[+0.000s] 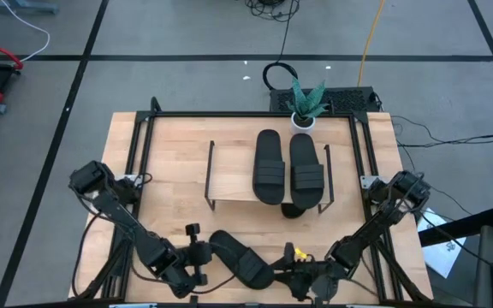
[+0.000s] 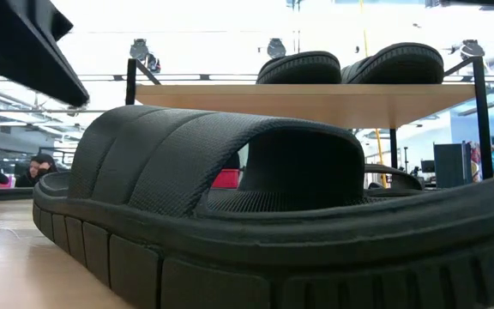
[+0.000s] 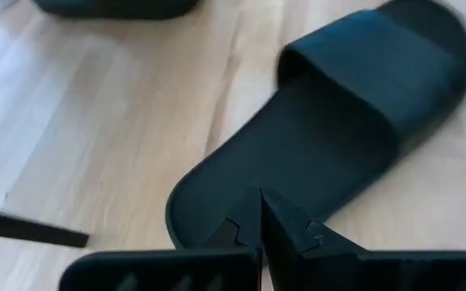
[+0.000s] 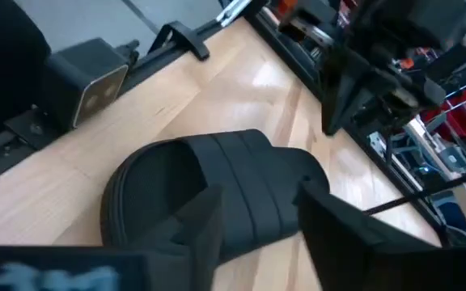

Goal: Pick and place slides into the shelf
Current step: Put the black slipper under the shelf

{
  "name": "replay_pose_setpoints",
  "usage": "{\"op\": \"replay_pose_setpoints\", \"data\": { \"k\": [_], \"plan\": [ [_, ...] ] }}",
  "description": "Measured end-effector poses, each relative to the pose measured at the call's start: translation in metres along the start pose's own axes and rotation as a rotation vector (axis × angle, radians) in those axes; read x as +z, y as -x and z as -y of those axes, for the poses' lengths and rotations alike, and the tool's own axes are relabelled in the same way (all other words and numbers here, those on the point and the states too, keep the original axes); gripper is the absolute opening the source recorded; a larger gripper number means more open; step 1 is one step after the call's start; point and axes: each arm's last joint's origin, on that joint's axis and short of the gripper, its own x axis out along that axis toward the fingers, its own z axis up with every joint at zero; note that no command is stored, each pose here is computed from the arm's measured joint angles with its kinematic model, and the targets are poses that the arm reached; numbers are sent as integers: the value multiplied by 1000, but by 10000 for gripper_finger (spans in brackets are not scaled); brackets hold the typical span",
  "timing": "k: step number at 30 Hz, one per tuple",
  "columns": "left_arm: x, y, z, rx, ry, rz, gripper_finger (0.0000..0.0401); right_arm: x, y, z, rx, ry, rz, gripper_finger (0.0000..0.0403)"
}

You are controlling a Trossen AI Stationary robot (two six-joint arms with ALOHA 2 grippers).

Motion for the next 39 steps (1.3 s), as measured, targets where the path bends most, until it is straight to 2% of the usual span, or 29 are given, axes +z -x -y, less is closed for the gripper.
{"op": "replay_pose_setpoints", "data": {
  "k": [5,9,17,21,28,39],
  "plan": [
    [-1,-22,5,-21,72,-19,1,3,-10,-5,-72,28,-38,230],
    [-2,-39,13,-84,74,-23,1,-4,-18,-5,-83,-1,-65,256],
    [0,-61,14,-101,168,-7,0,-12,-28,-11,-67,-18,-67,256],
    [7,-65,12,-129,201,7,0,-12,-29,-11,-20,-31,-49,255],
    [20,-74,6,-166,263,37,0,-17,-34,-7,-15,-44,-81,254],
    [58,-74,3,-187,195,102,0,-26,-44,4,-2,-82,-126,254]
  ]
}}
